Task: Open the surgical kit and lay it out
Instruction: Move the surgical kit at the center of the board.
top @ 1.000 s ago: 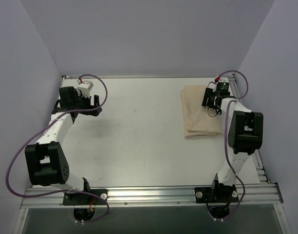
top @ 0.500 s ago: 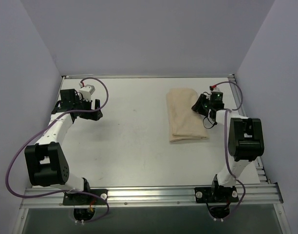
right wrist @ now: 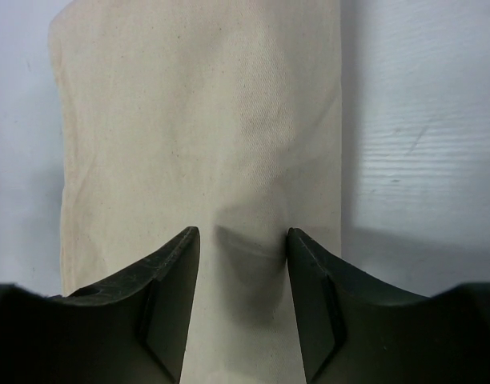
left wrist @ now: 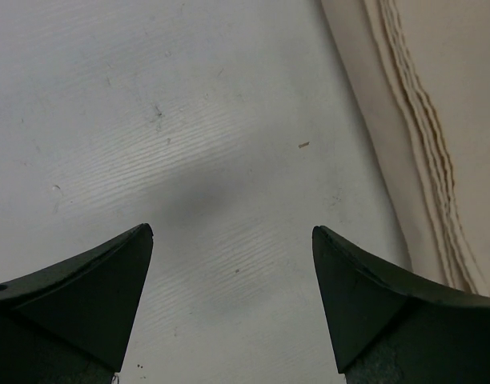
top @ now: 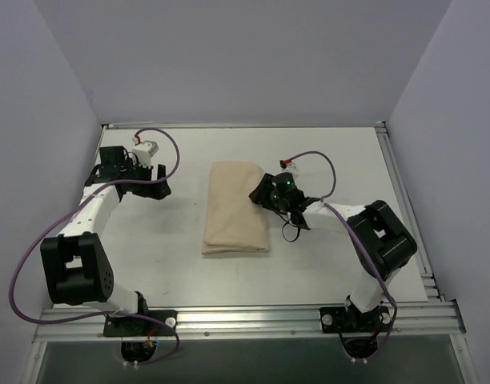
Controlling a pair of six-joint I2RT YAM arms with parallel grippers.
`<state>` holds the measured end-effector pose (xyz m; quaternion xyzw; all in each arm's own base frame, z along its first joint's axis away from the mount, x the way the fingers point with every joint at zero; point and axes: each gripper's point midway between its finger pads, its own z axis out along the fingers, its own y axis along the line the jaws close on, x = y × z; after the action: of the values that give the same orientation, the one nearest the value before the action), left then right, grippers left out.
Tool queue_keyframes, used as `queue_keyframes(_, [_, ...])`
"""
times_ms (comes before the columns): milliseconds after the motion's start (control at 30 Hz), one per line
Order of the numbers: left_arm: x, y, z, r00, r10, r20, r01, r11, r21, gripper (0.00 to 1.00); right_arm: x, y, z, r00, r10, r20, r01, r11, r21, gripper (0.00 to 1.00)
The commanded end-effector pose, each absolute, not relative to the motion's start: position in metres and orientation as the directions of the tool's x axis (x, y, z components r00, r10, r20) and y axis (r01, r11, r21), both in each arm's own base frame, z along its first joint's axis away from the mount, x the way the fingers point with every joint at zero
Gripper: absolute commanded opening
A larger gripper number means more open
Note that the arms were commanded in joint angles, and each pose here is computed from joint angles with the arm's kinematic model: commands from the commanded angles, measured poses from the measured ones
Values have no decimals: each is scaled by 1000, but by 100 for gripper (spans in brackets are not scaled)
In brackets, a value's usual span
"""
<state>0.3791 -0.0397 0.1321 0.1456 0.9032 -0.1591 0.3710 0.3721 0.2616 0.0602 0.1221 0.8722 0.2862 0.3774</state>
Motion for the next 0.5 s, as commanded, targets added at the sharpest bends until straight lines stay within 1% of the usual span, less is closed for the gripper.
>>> queue_keyframes(0, [384, -52, 147, -658, 165, -734, 439, 877, -196, 90, 385, 290, 90, -598, 531, -600, 7, 753, 658, 44])
queue_keyframes(133, [378, -64, 136, -686, 180, -705, 468, 851, -238, 89, 387, 295, 84, -613, 516, -599, 5, 760, 650, 44])
queue_keyframes(200, [374, -72, 135, -690, 193, -698, 491, 833, -256, 86, 388, 292, 87, -605, 496, -623, -1, 782, 624, 44])
queue_keyframes(267, [371, -75, 131, -694, 207, -689, 502, 825, -259, 85, 393, 285, 105, -563, 481, -671, -13, 807, 590, 46])
queue_keyframes(300, [370, -75, 131, -698, 208, -685, 502, 824, -262, 83, 394, 282, 112, -548, 433, -716, -41, 841, 539, 49])
queue_keyframes(333, [370, -73, 131, -700, 207, -684, 498, 828, -258, 83, 389, 276, 109, -562, 381, -734, -33, 876, 480, 50])
queue_keyframes(367, [369, -72, 131, -700, 210, -682, 494, 833, -250, 82, 392, 285, 132, -536, 352, -767, -70, 887, 456, 52])
queue_keyframes(400, [369, -66, 130, -704, 205, -680, 478, 845, -241, 82, 388, 280, 132, -538, 291, -791, -56, 924, 379, 57])
queue_keyframes(433, [369, -59, 131, -708, 198, -678, 454, 863, -223, 82, 386, 282, 139, -525, 206, -826, -98, 949, 299, 59])
queue_keyframes(467, [370, -54, 131, -709, 192, -679, 439, 873, -212, 82, 379, 306, 159, -500, 159, -851, -160, 949, 271, 61])
